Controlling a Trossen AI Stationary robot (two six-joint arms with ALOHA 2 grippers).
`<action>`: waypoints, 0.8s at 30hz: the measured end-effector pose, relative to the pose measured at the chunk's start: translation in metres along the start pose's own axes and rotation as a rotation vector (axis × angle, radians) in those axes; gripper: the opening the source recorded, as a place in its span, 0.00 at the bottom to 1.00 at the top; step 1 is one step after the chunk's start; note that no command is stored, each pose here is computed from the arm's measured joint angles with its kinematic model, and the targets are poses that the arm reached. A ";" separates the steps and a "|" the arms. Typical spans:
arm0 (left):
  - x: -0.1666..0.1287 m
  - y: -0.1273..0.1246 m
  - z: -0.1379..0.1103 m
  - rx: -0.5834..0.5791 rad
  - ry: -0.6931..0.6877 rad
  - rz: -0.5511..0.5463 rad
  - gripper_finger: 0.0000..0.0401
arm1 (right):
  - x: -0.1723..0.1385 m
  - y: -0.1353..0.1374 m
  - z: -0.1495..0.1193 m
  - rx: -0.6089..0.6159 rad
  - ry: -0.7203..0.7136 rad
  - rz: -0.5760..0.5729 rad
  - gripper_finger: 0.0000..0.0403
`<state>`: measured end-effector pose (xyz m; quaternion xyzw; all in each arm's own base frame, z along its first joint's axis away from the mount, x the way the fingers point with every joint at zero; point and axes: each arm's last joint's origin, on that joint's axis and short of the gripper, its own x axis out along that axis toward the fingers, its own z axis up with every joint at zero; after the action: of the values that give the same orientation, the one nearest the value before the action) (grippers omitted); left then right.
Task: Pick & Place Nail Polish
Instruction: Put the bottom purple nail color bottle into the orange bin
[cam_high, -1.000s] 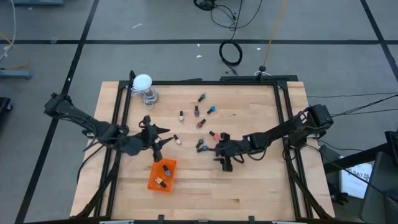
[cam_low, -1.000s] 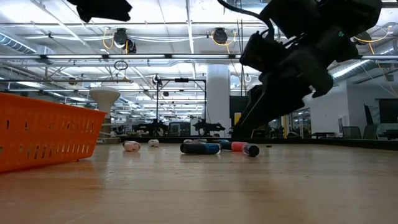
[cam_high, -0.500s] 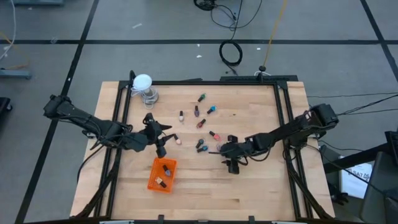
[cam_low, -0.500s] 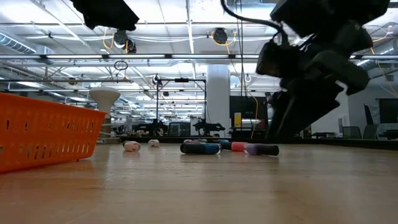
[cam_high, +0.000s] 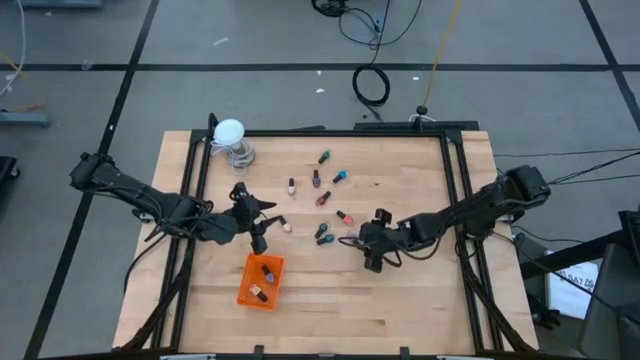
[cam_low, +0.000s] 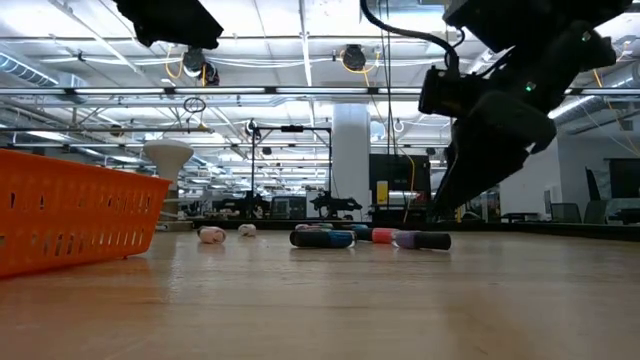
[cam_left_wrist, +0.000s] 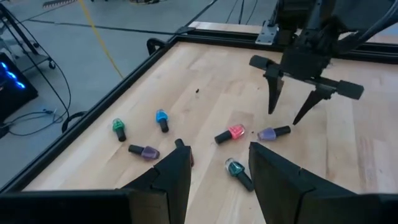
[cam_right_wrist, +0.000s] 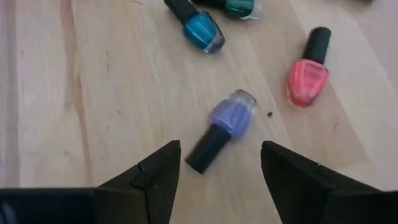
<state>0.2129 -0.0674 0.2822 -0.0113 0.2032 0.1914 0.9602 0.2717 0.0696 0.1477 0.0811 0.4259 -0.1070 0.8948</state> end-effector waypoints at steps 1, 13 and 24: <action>0.000 0.000 0.000 0.001 0.001 -0.003 0.40 | 0.003 0.001 0.000 0.012 -0.005 0.003 0.52; 0.000 0.000 0.000 0.004 0.005 -0.012 0.40 | 0.035 0.004 -0.014 0.023 0.036 -0.048 0.51; 0.000 -0.001 0.000 -0.003 0.015 -0.044 0.40 | 0.034 0.003 -0.016 0.017 0.057 -0.060 0.14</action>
<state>0.2132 -0.0686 0.2817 -0.0187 0.2099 0.1707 0.9625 0.2817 0.0717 0.1109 0.0790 0.4524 -0.1350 0.8780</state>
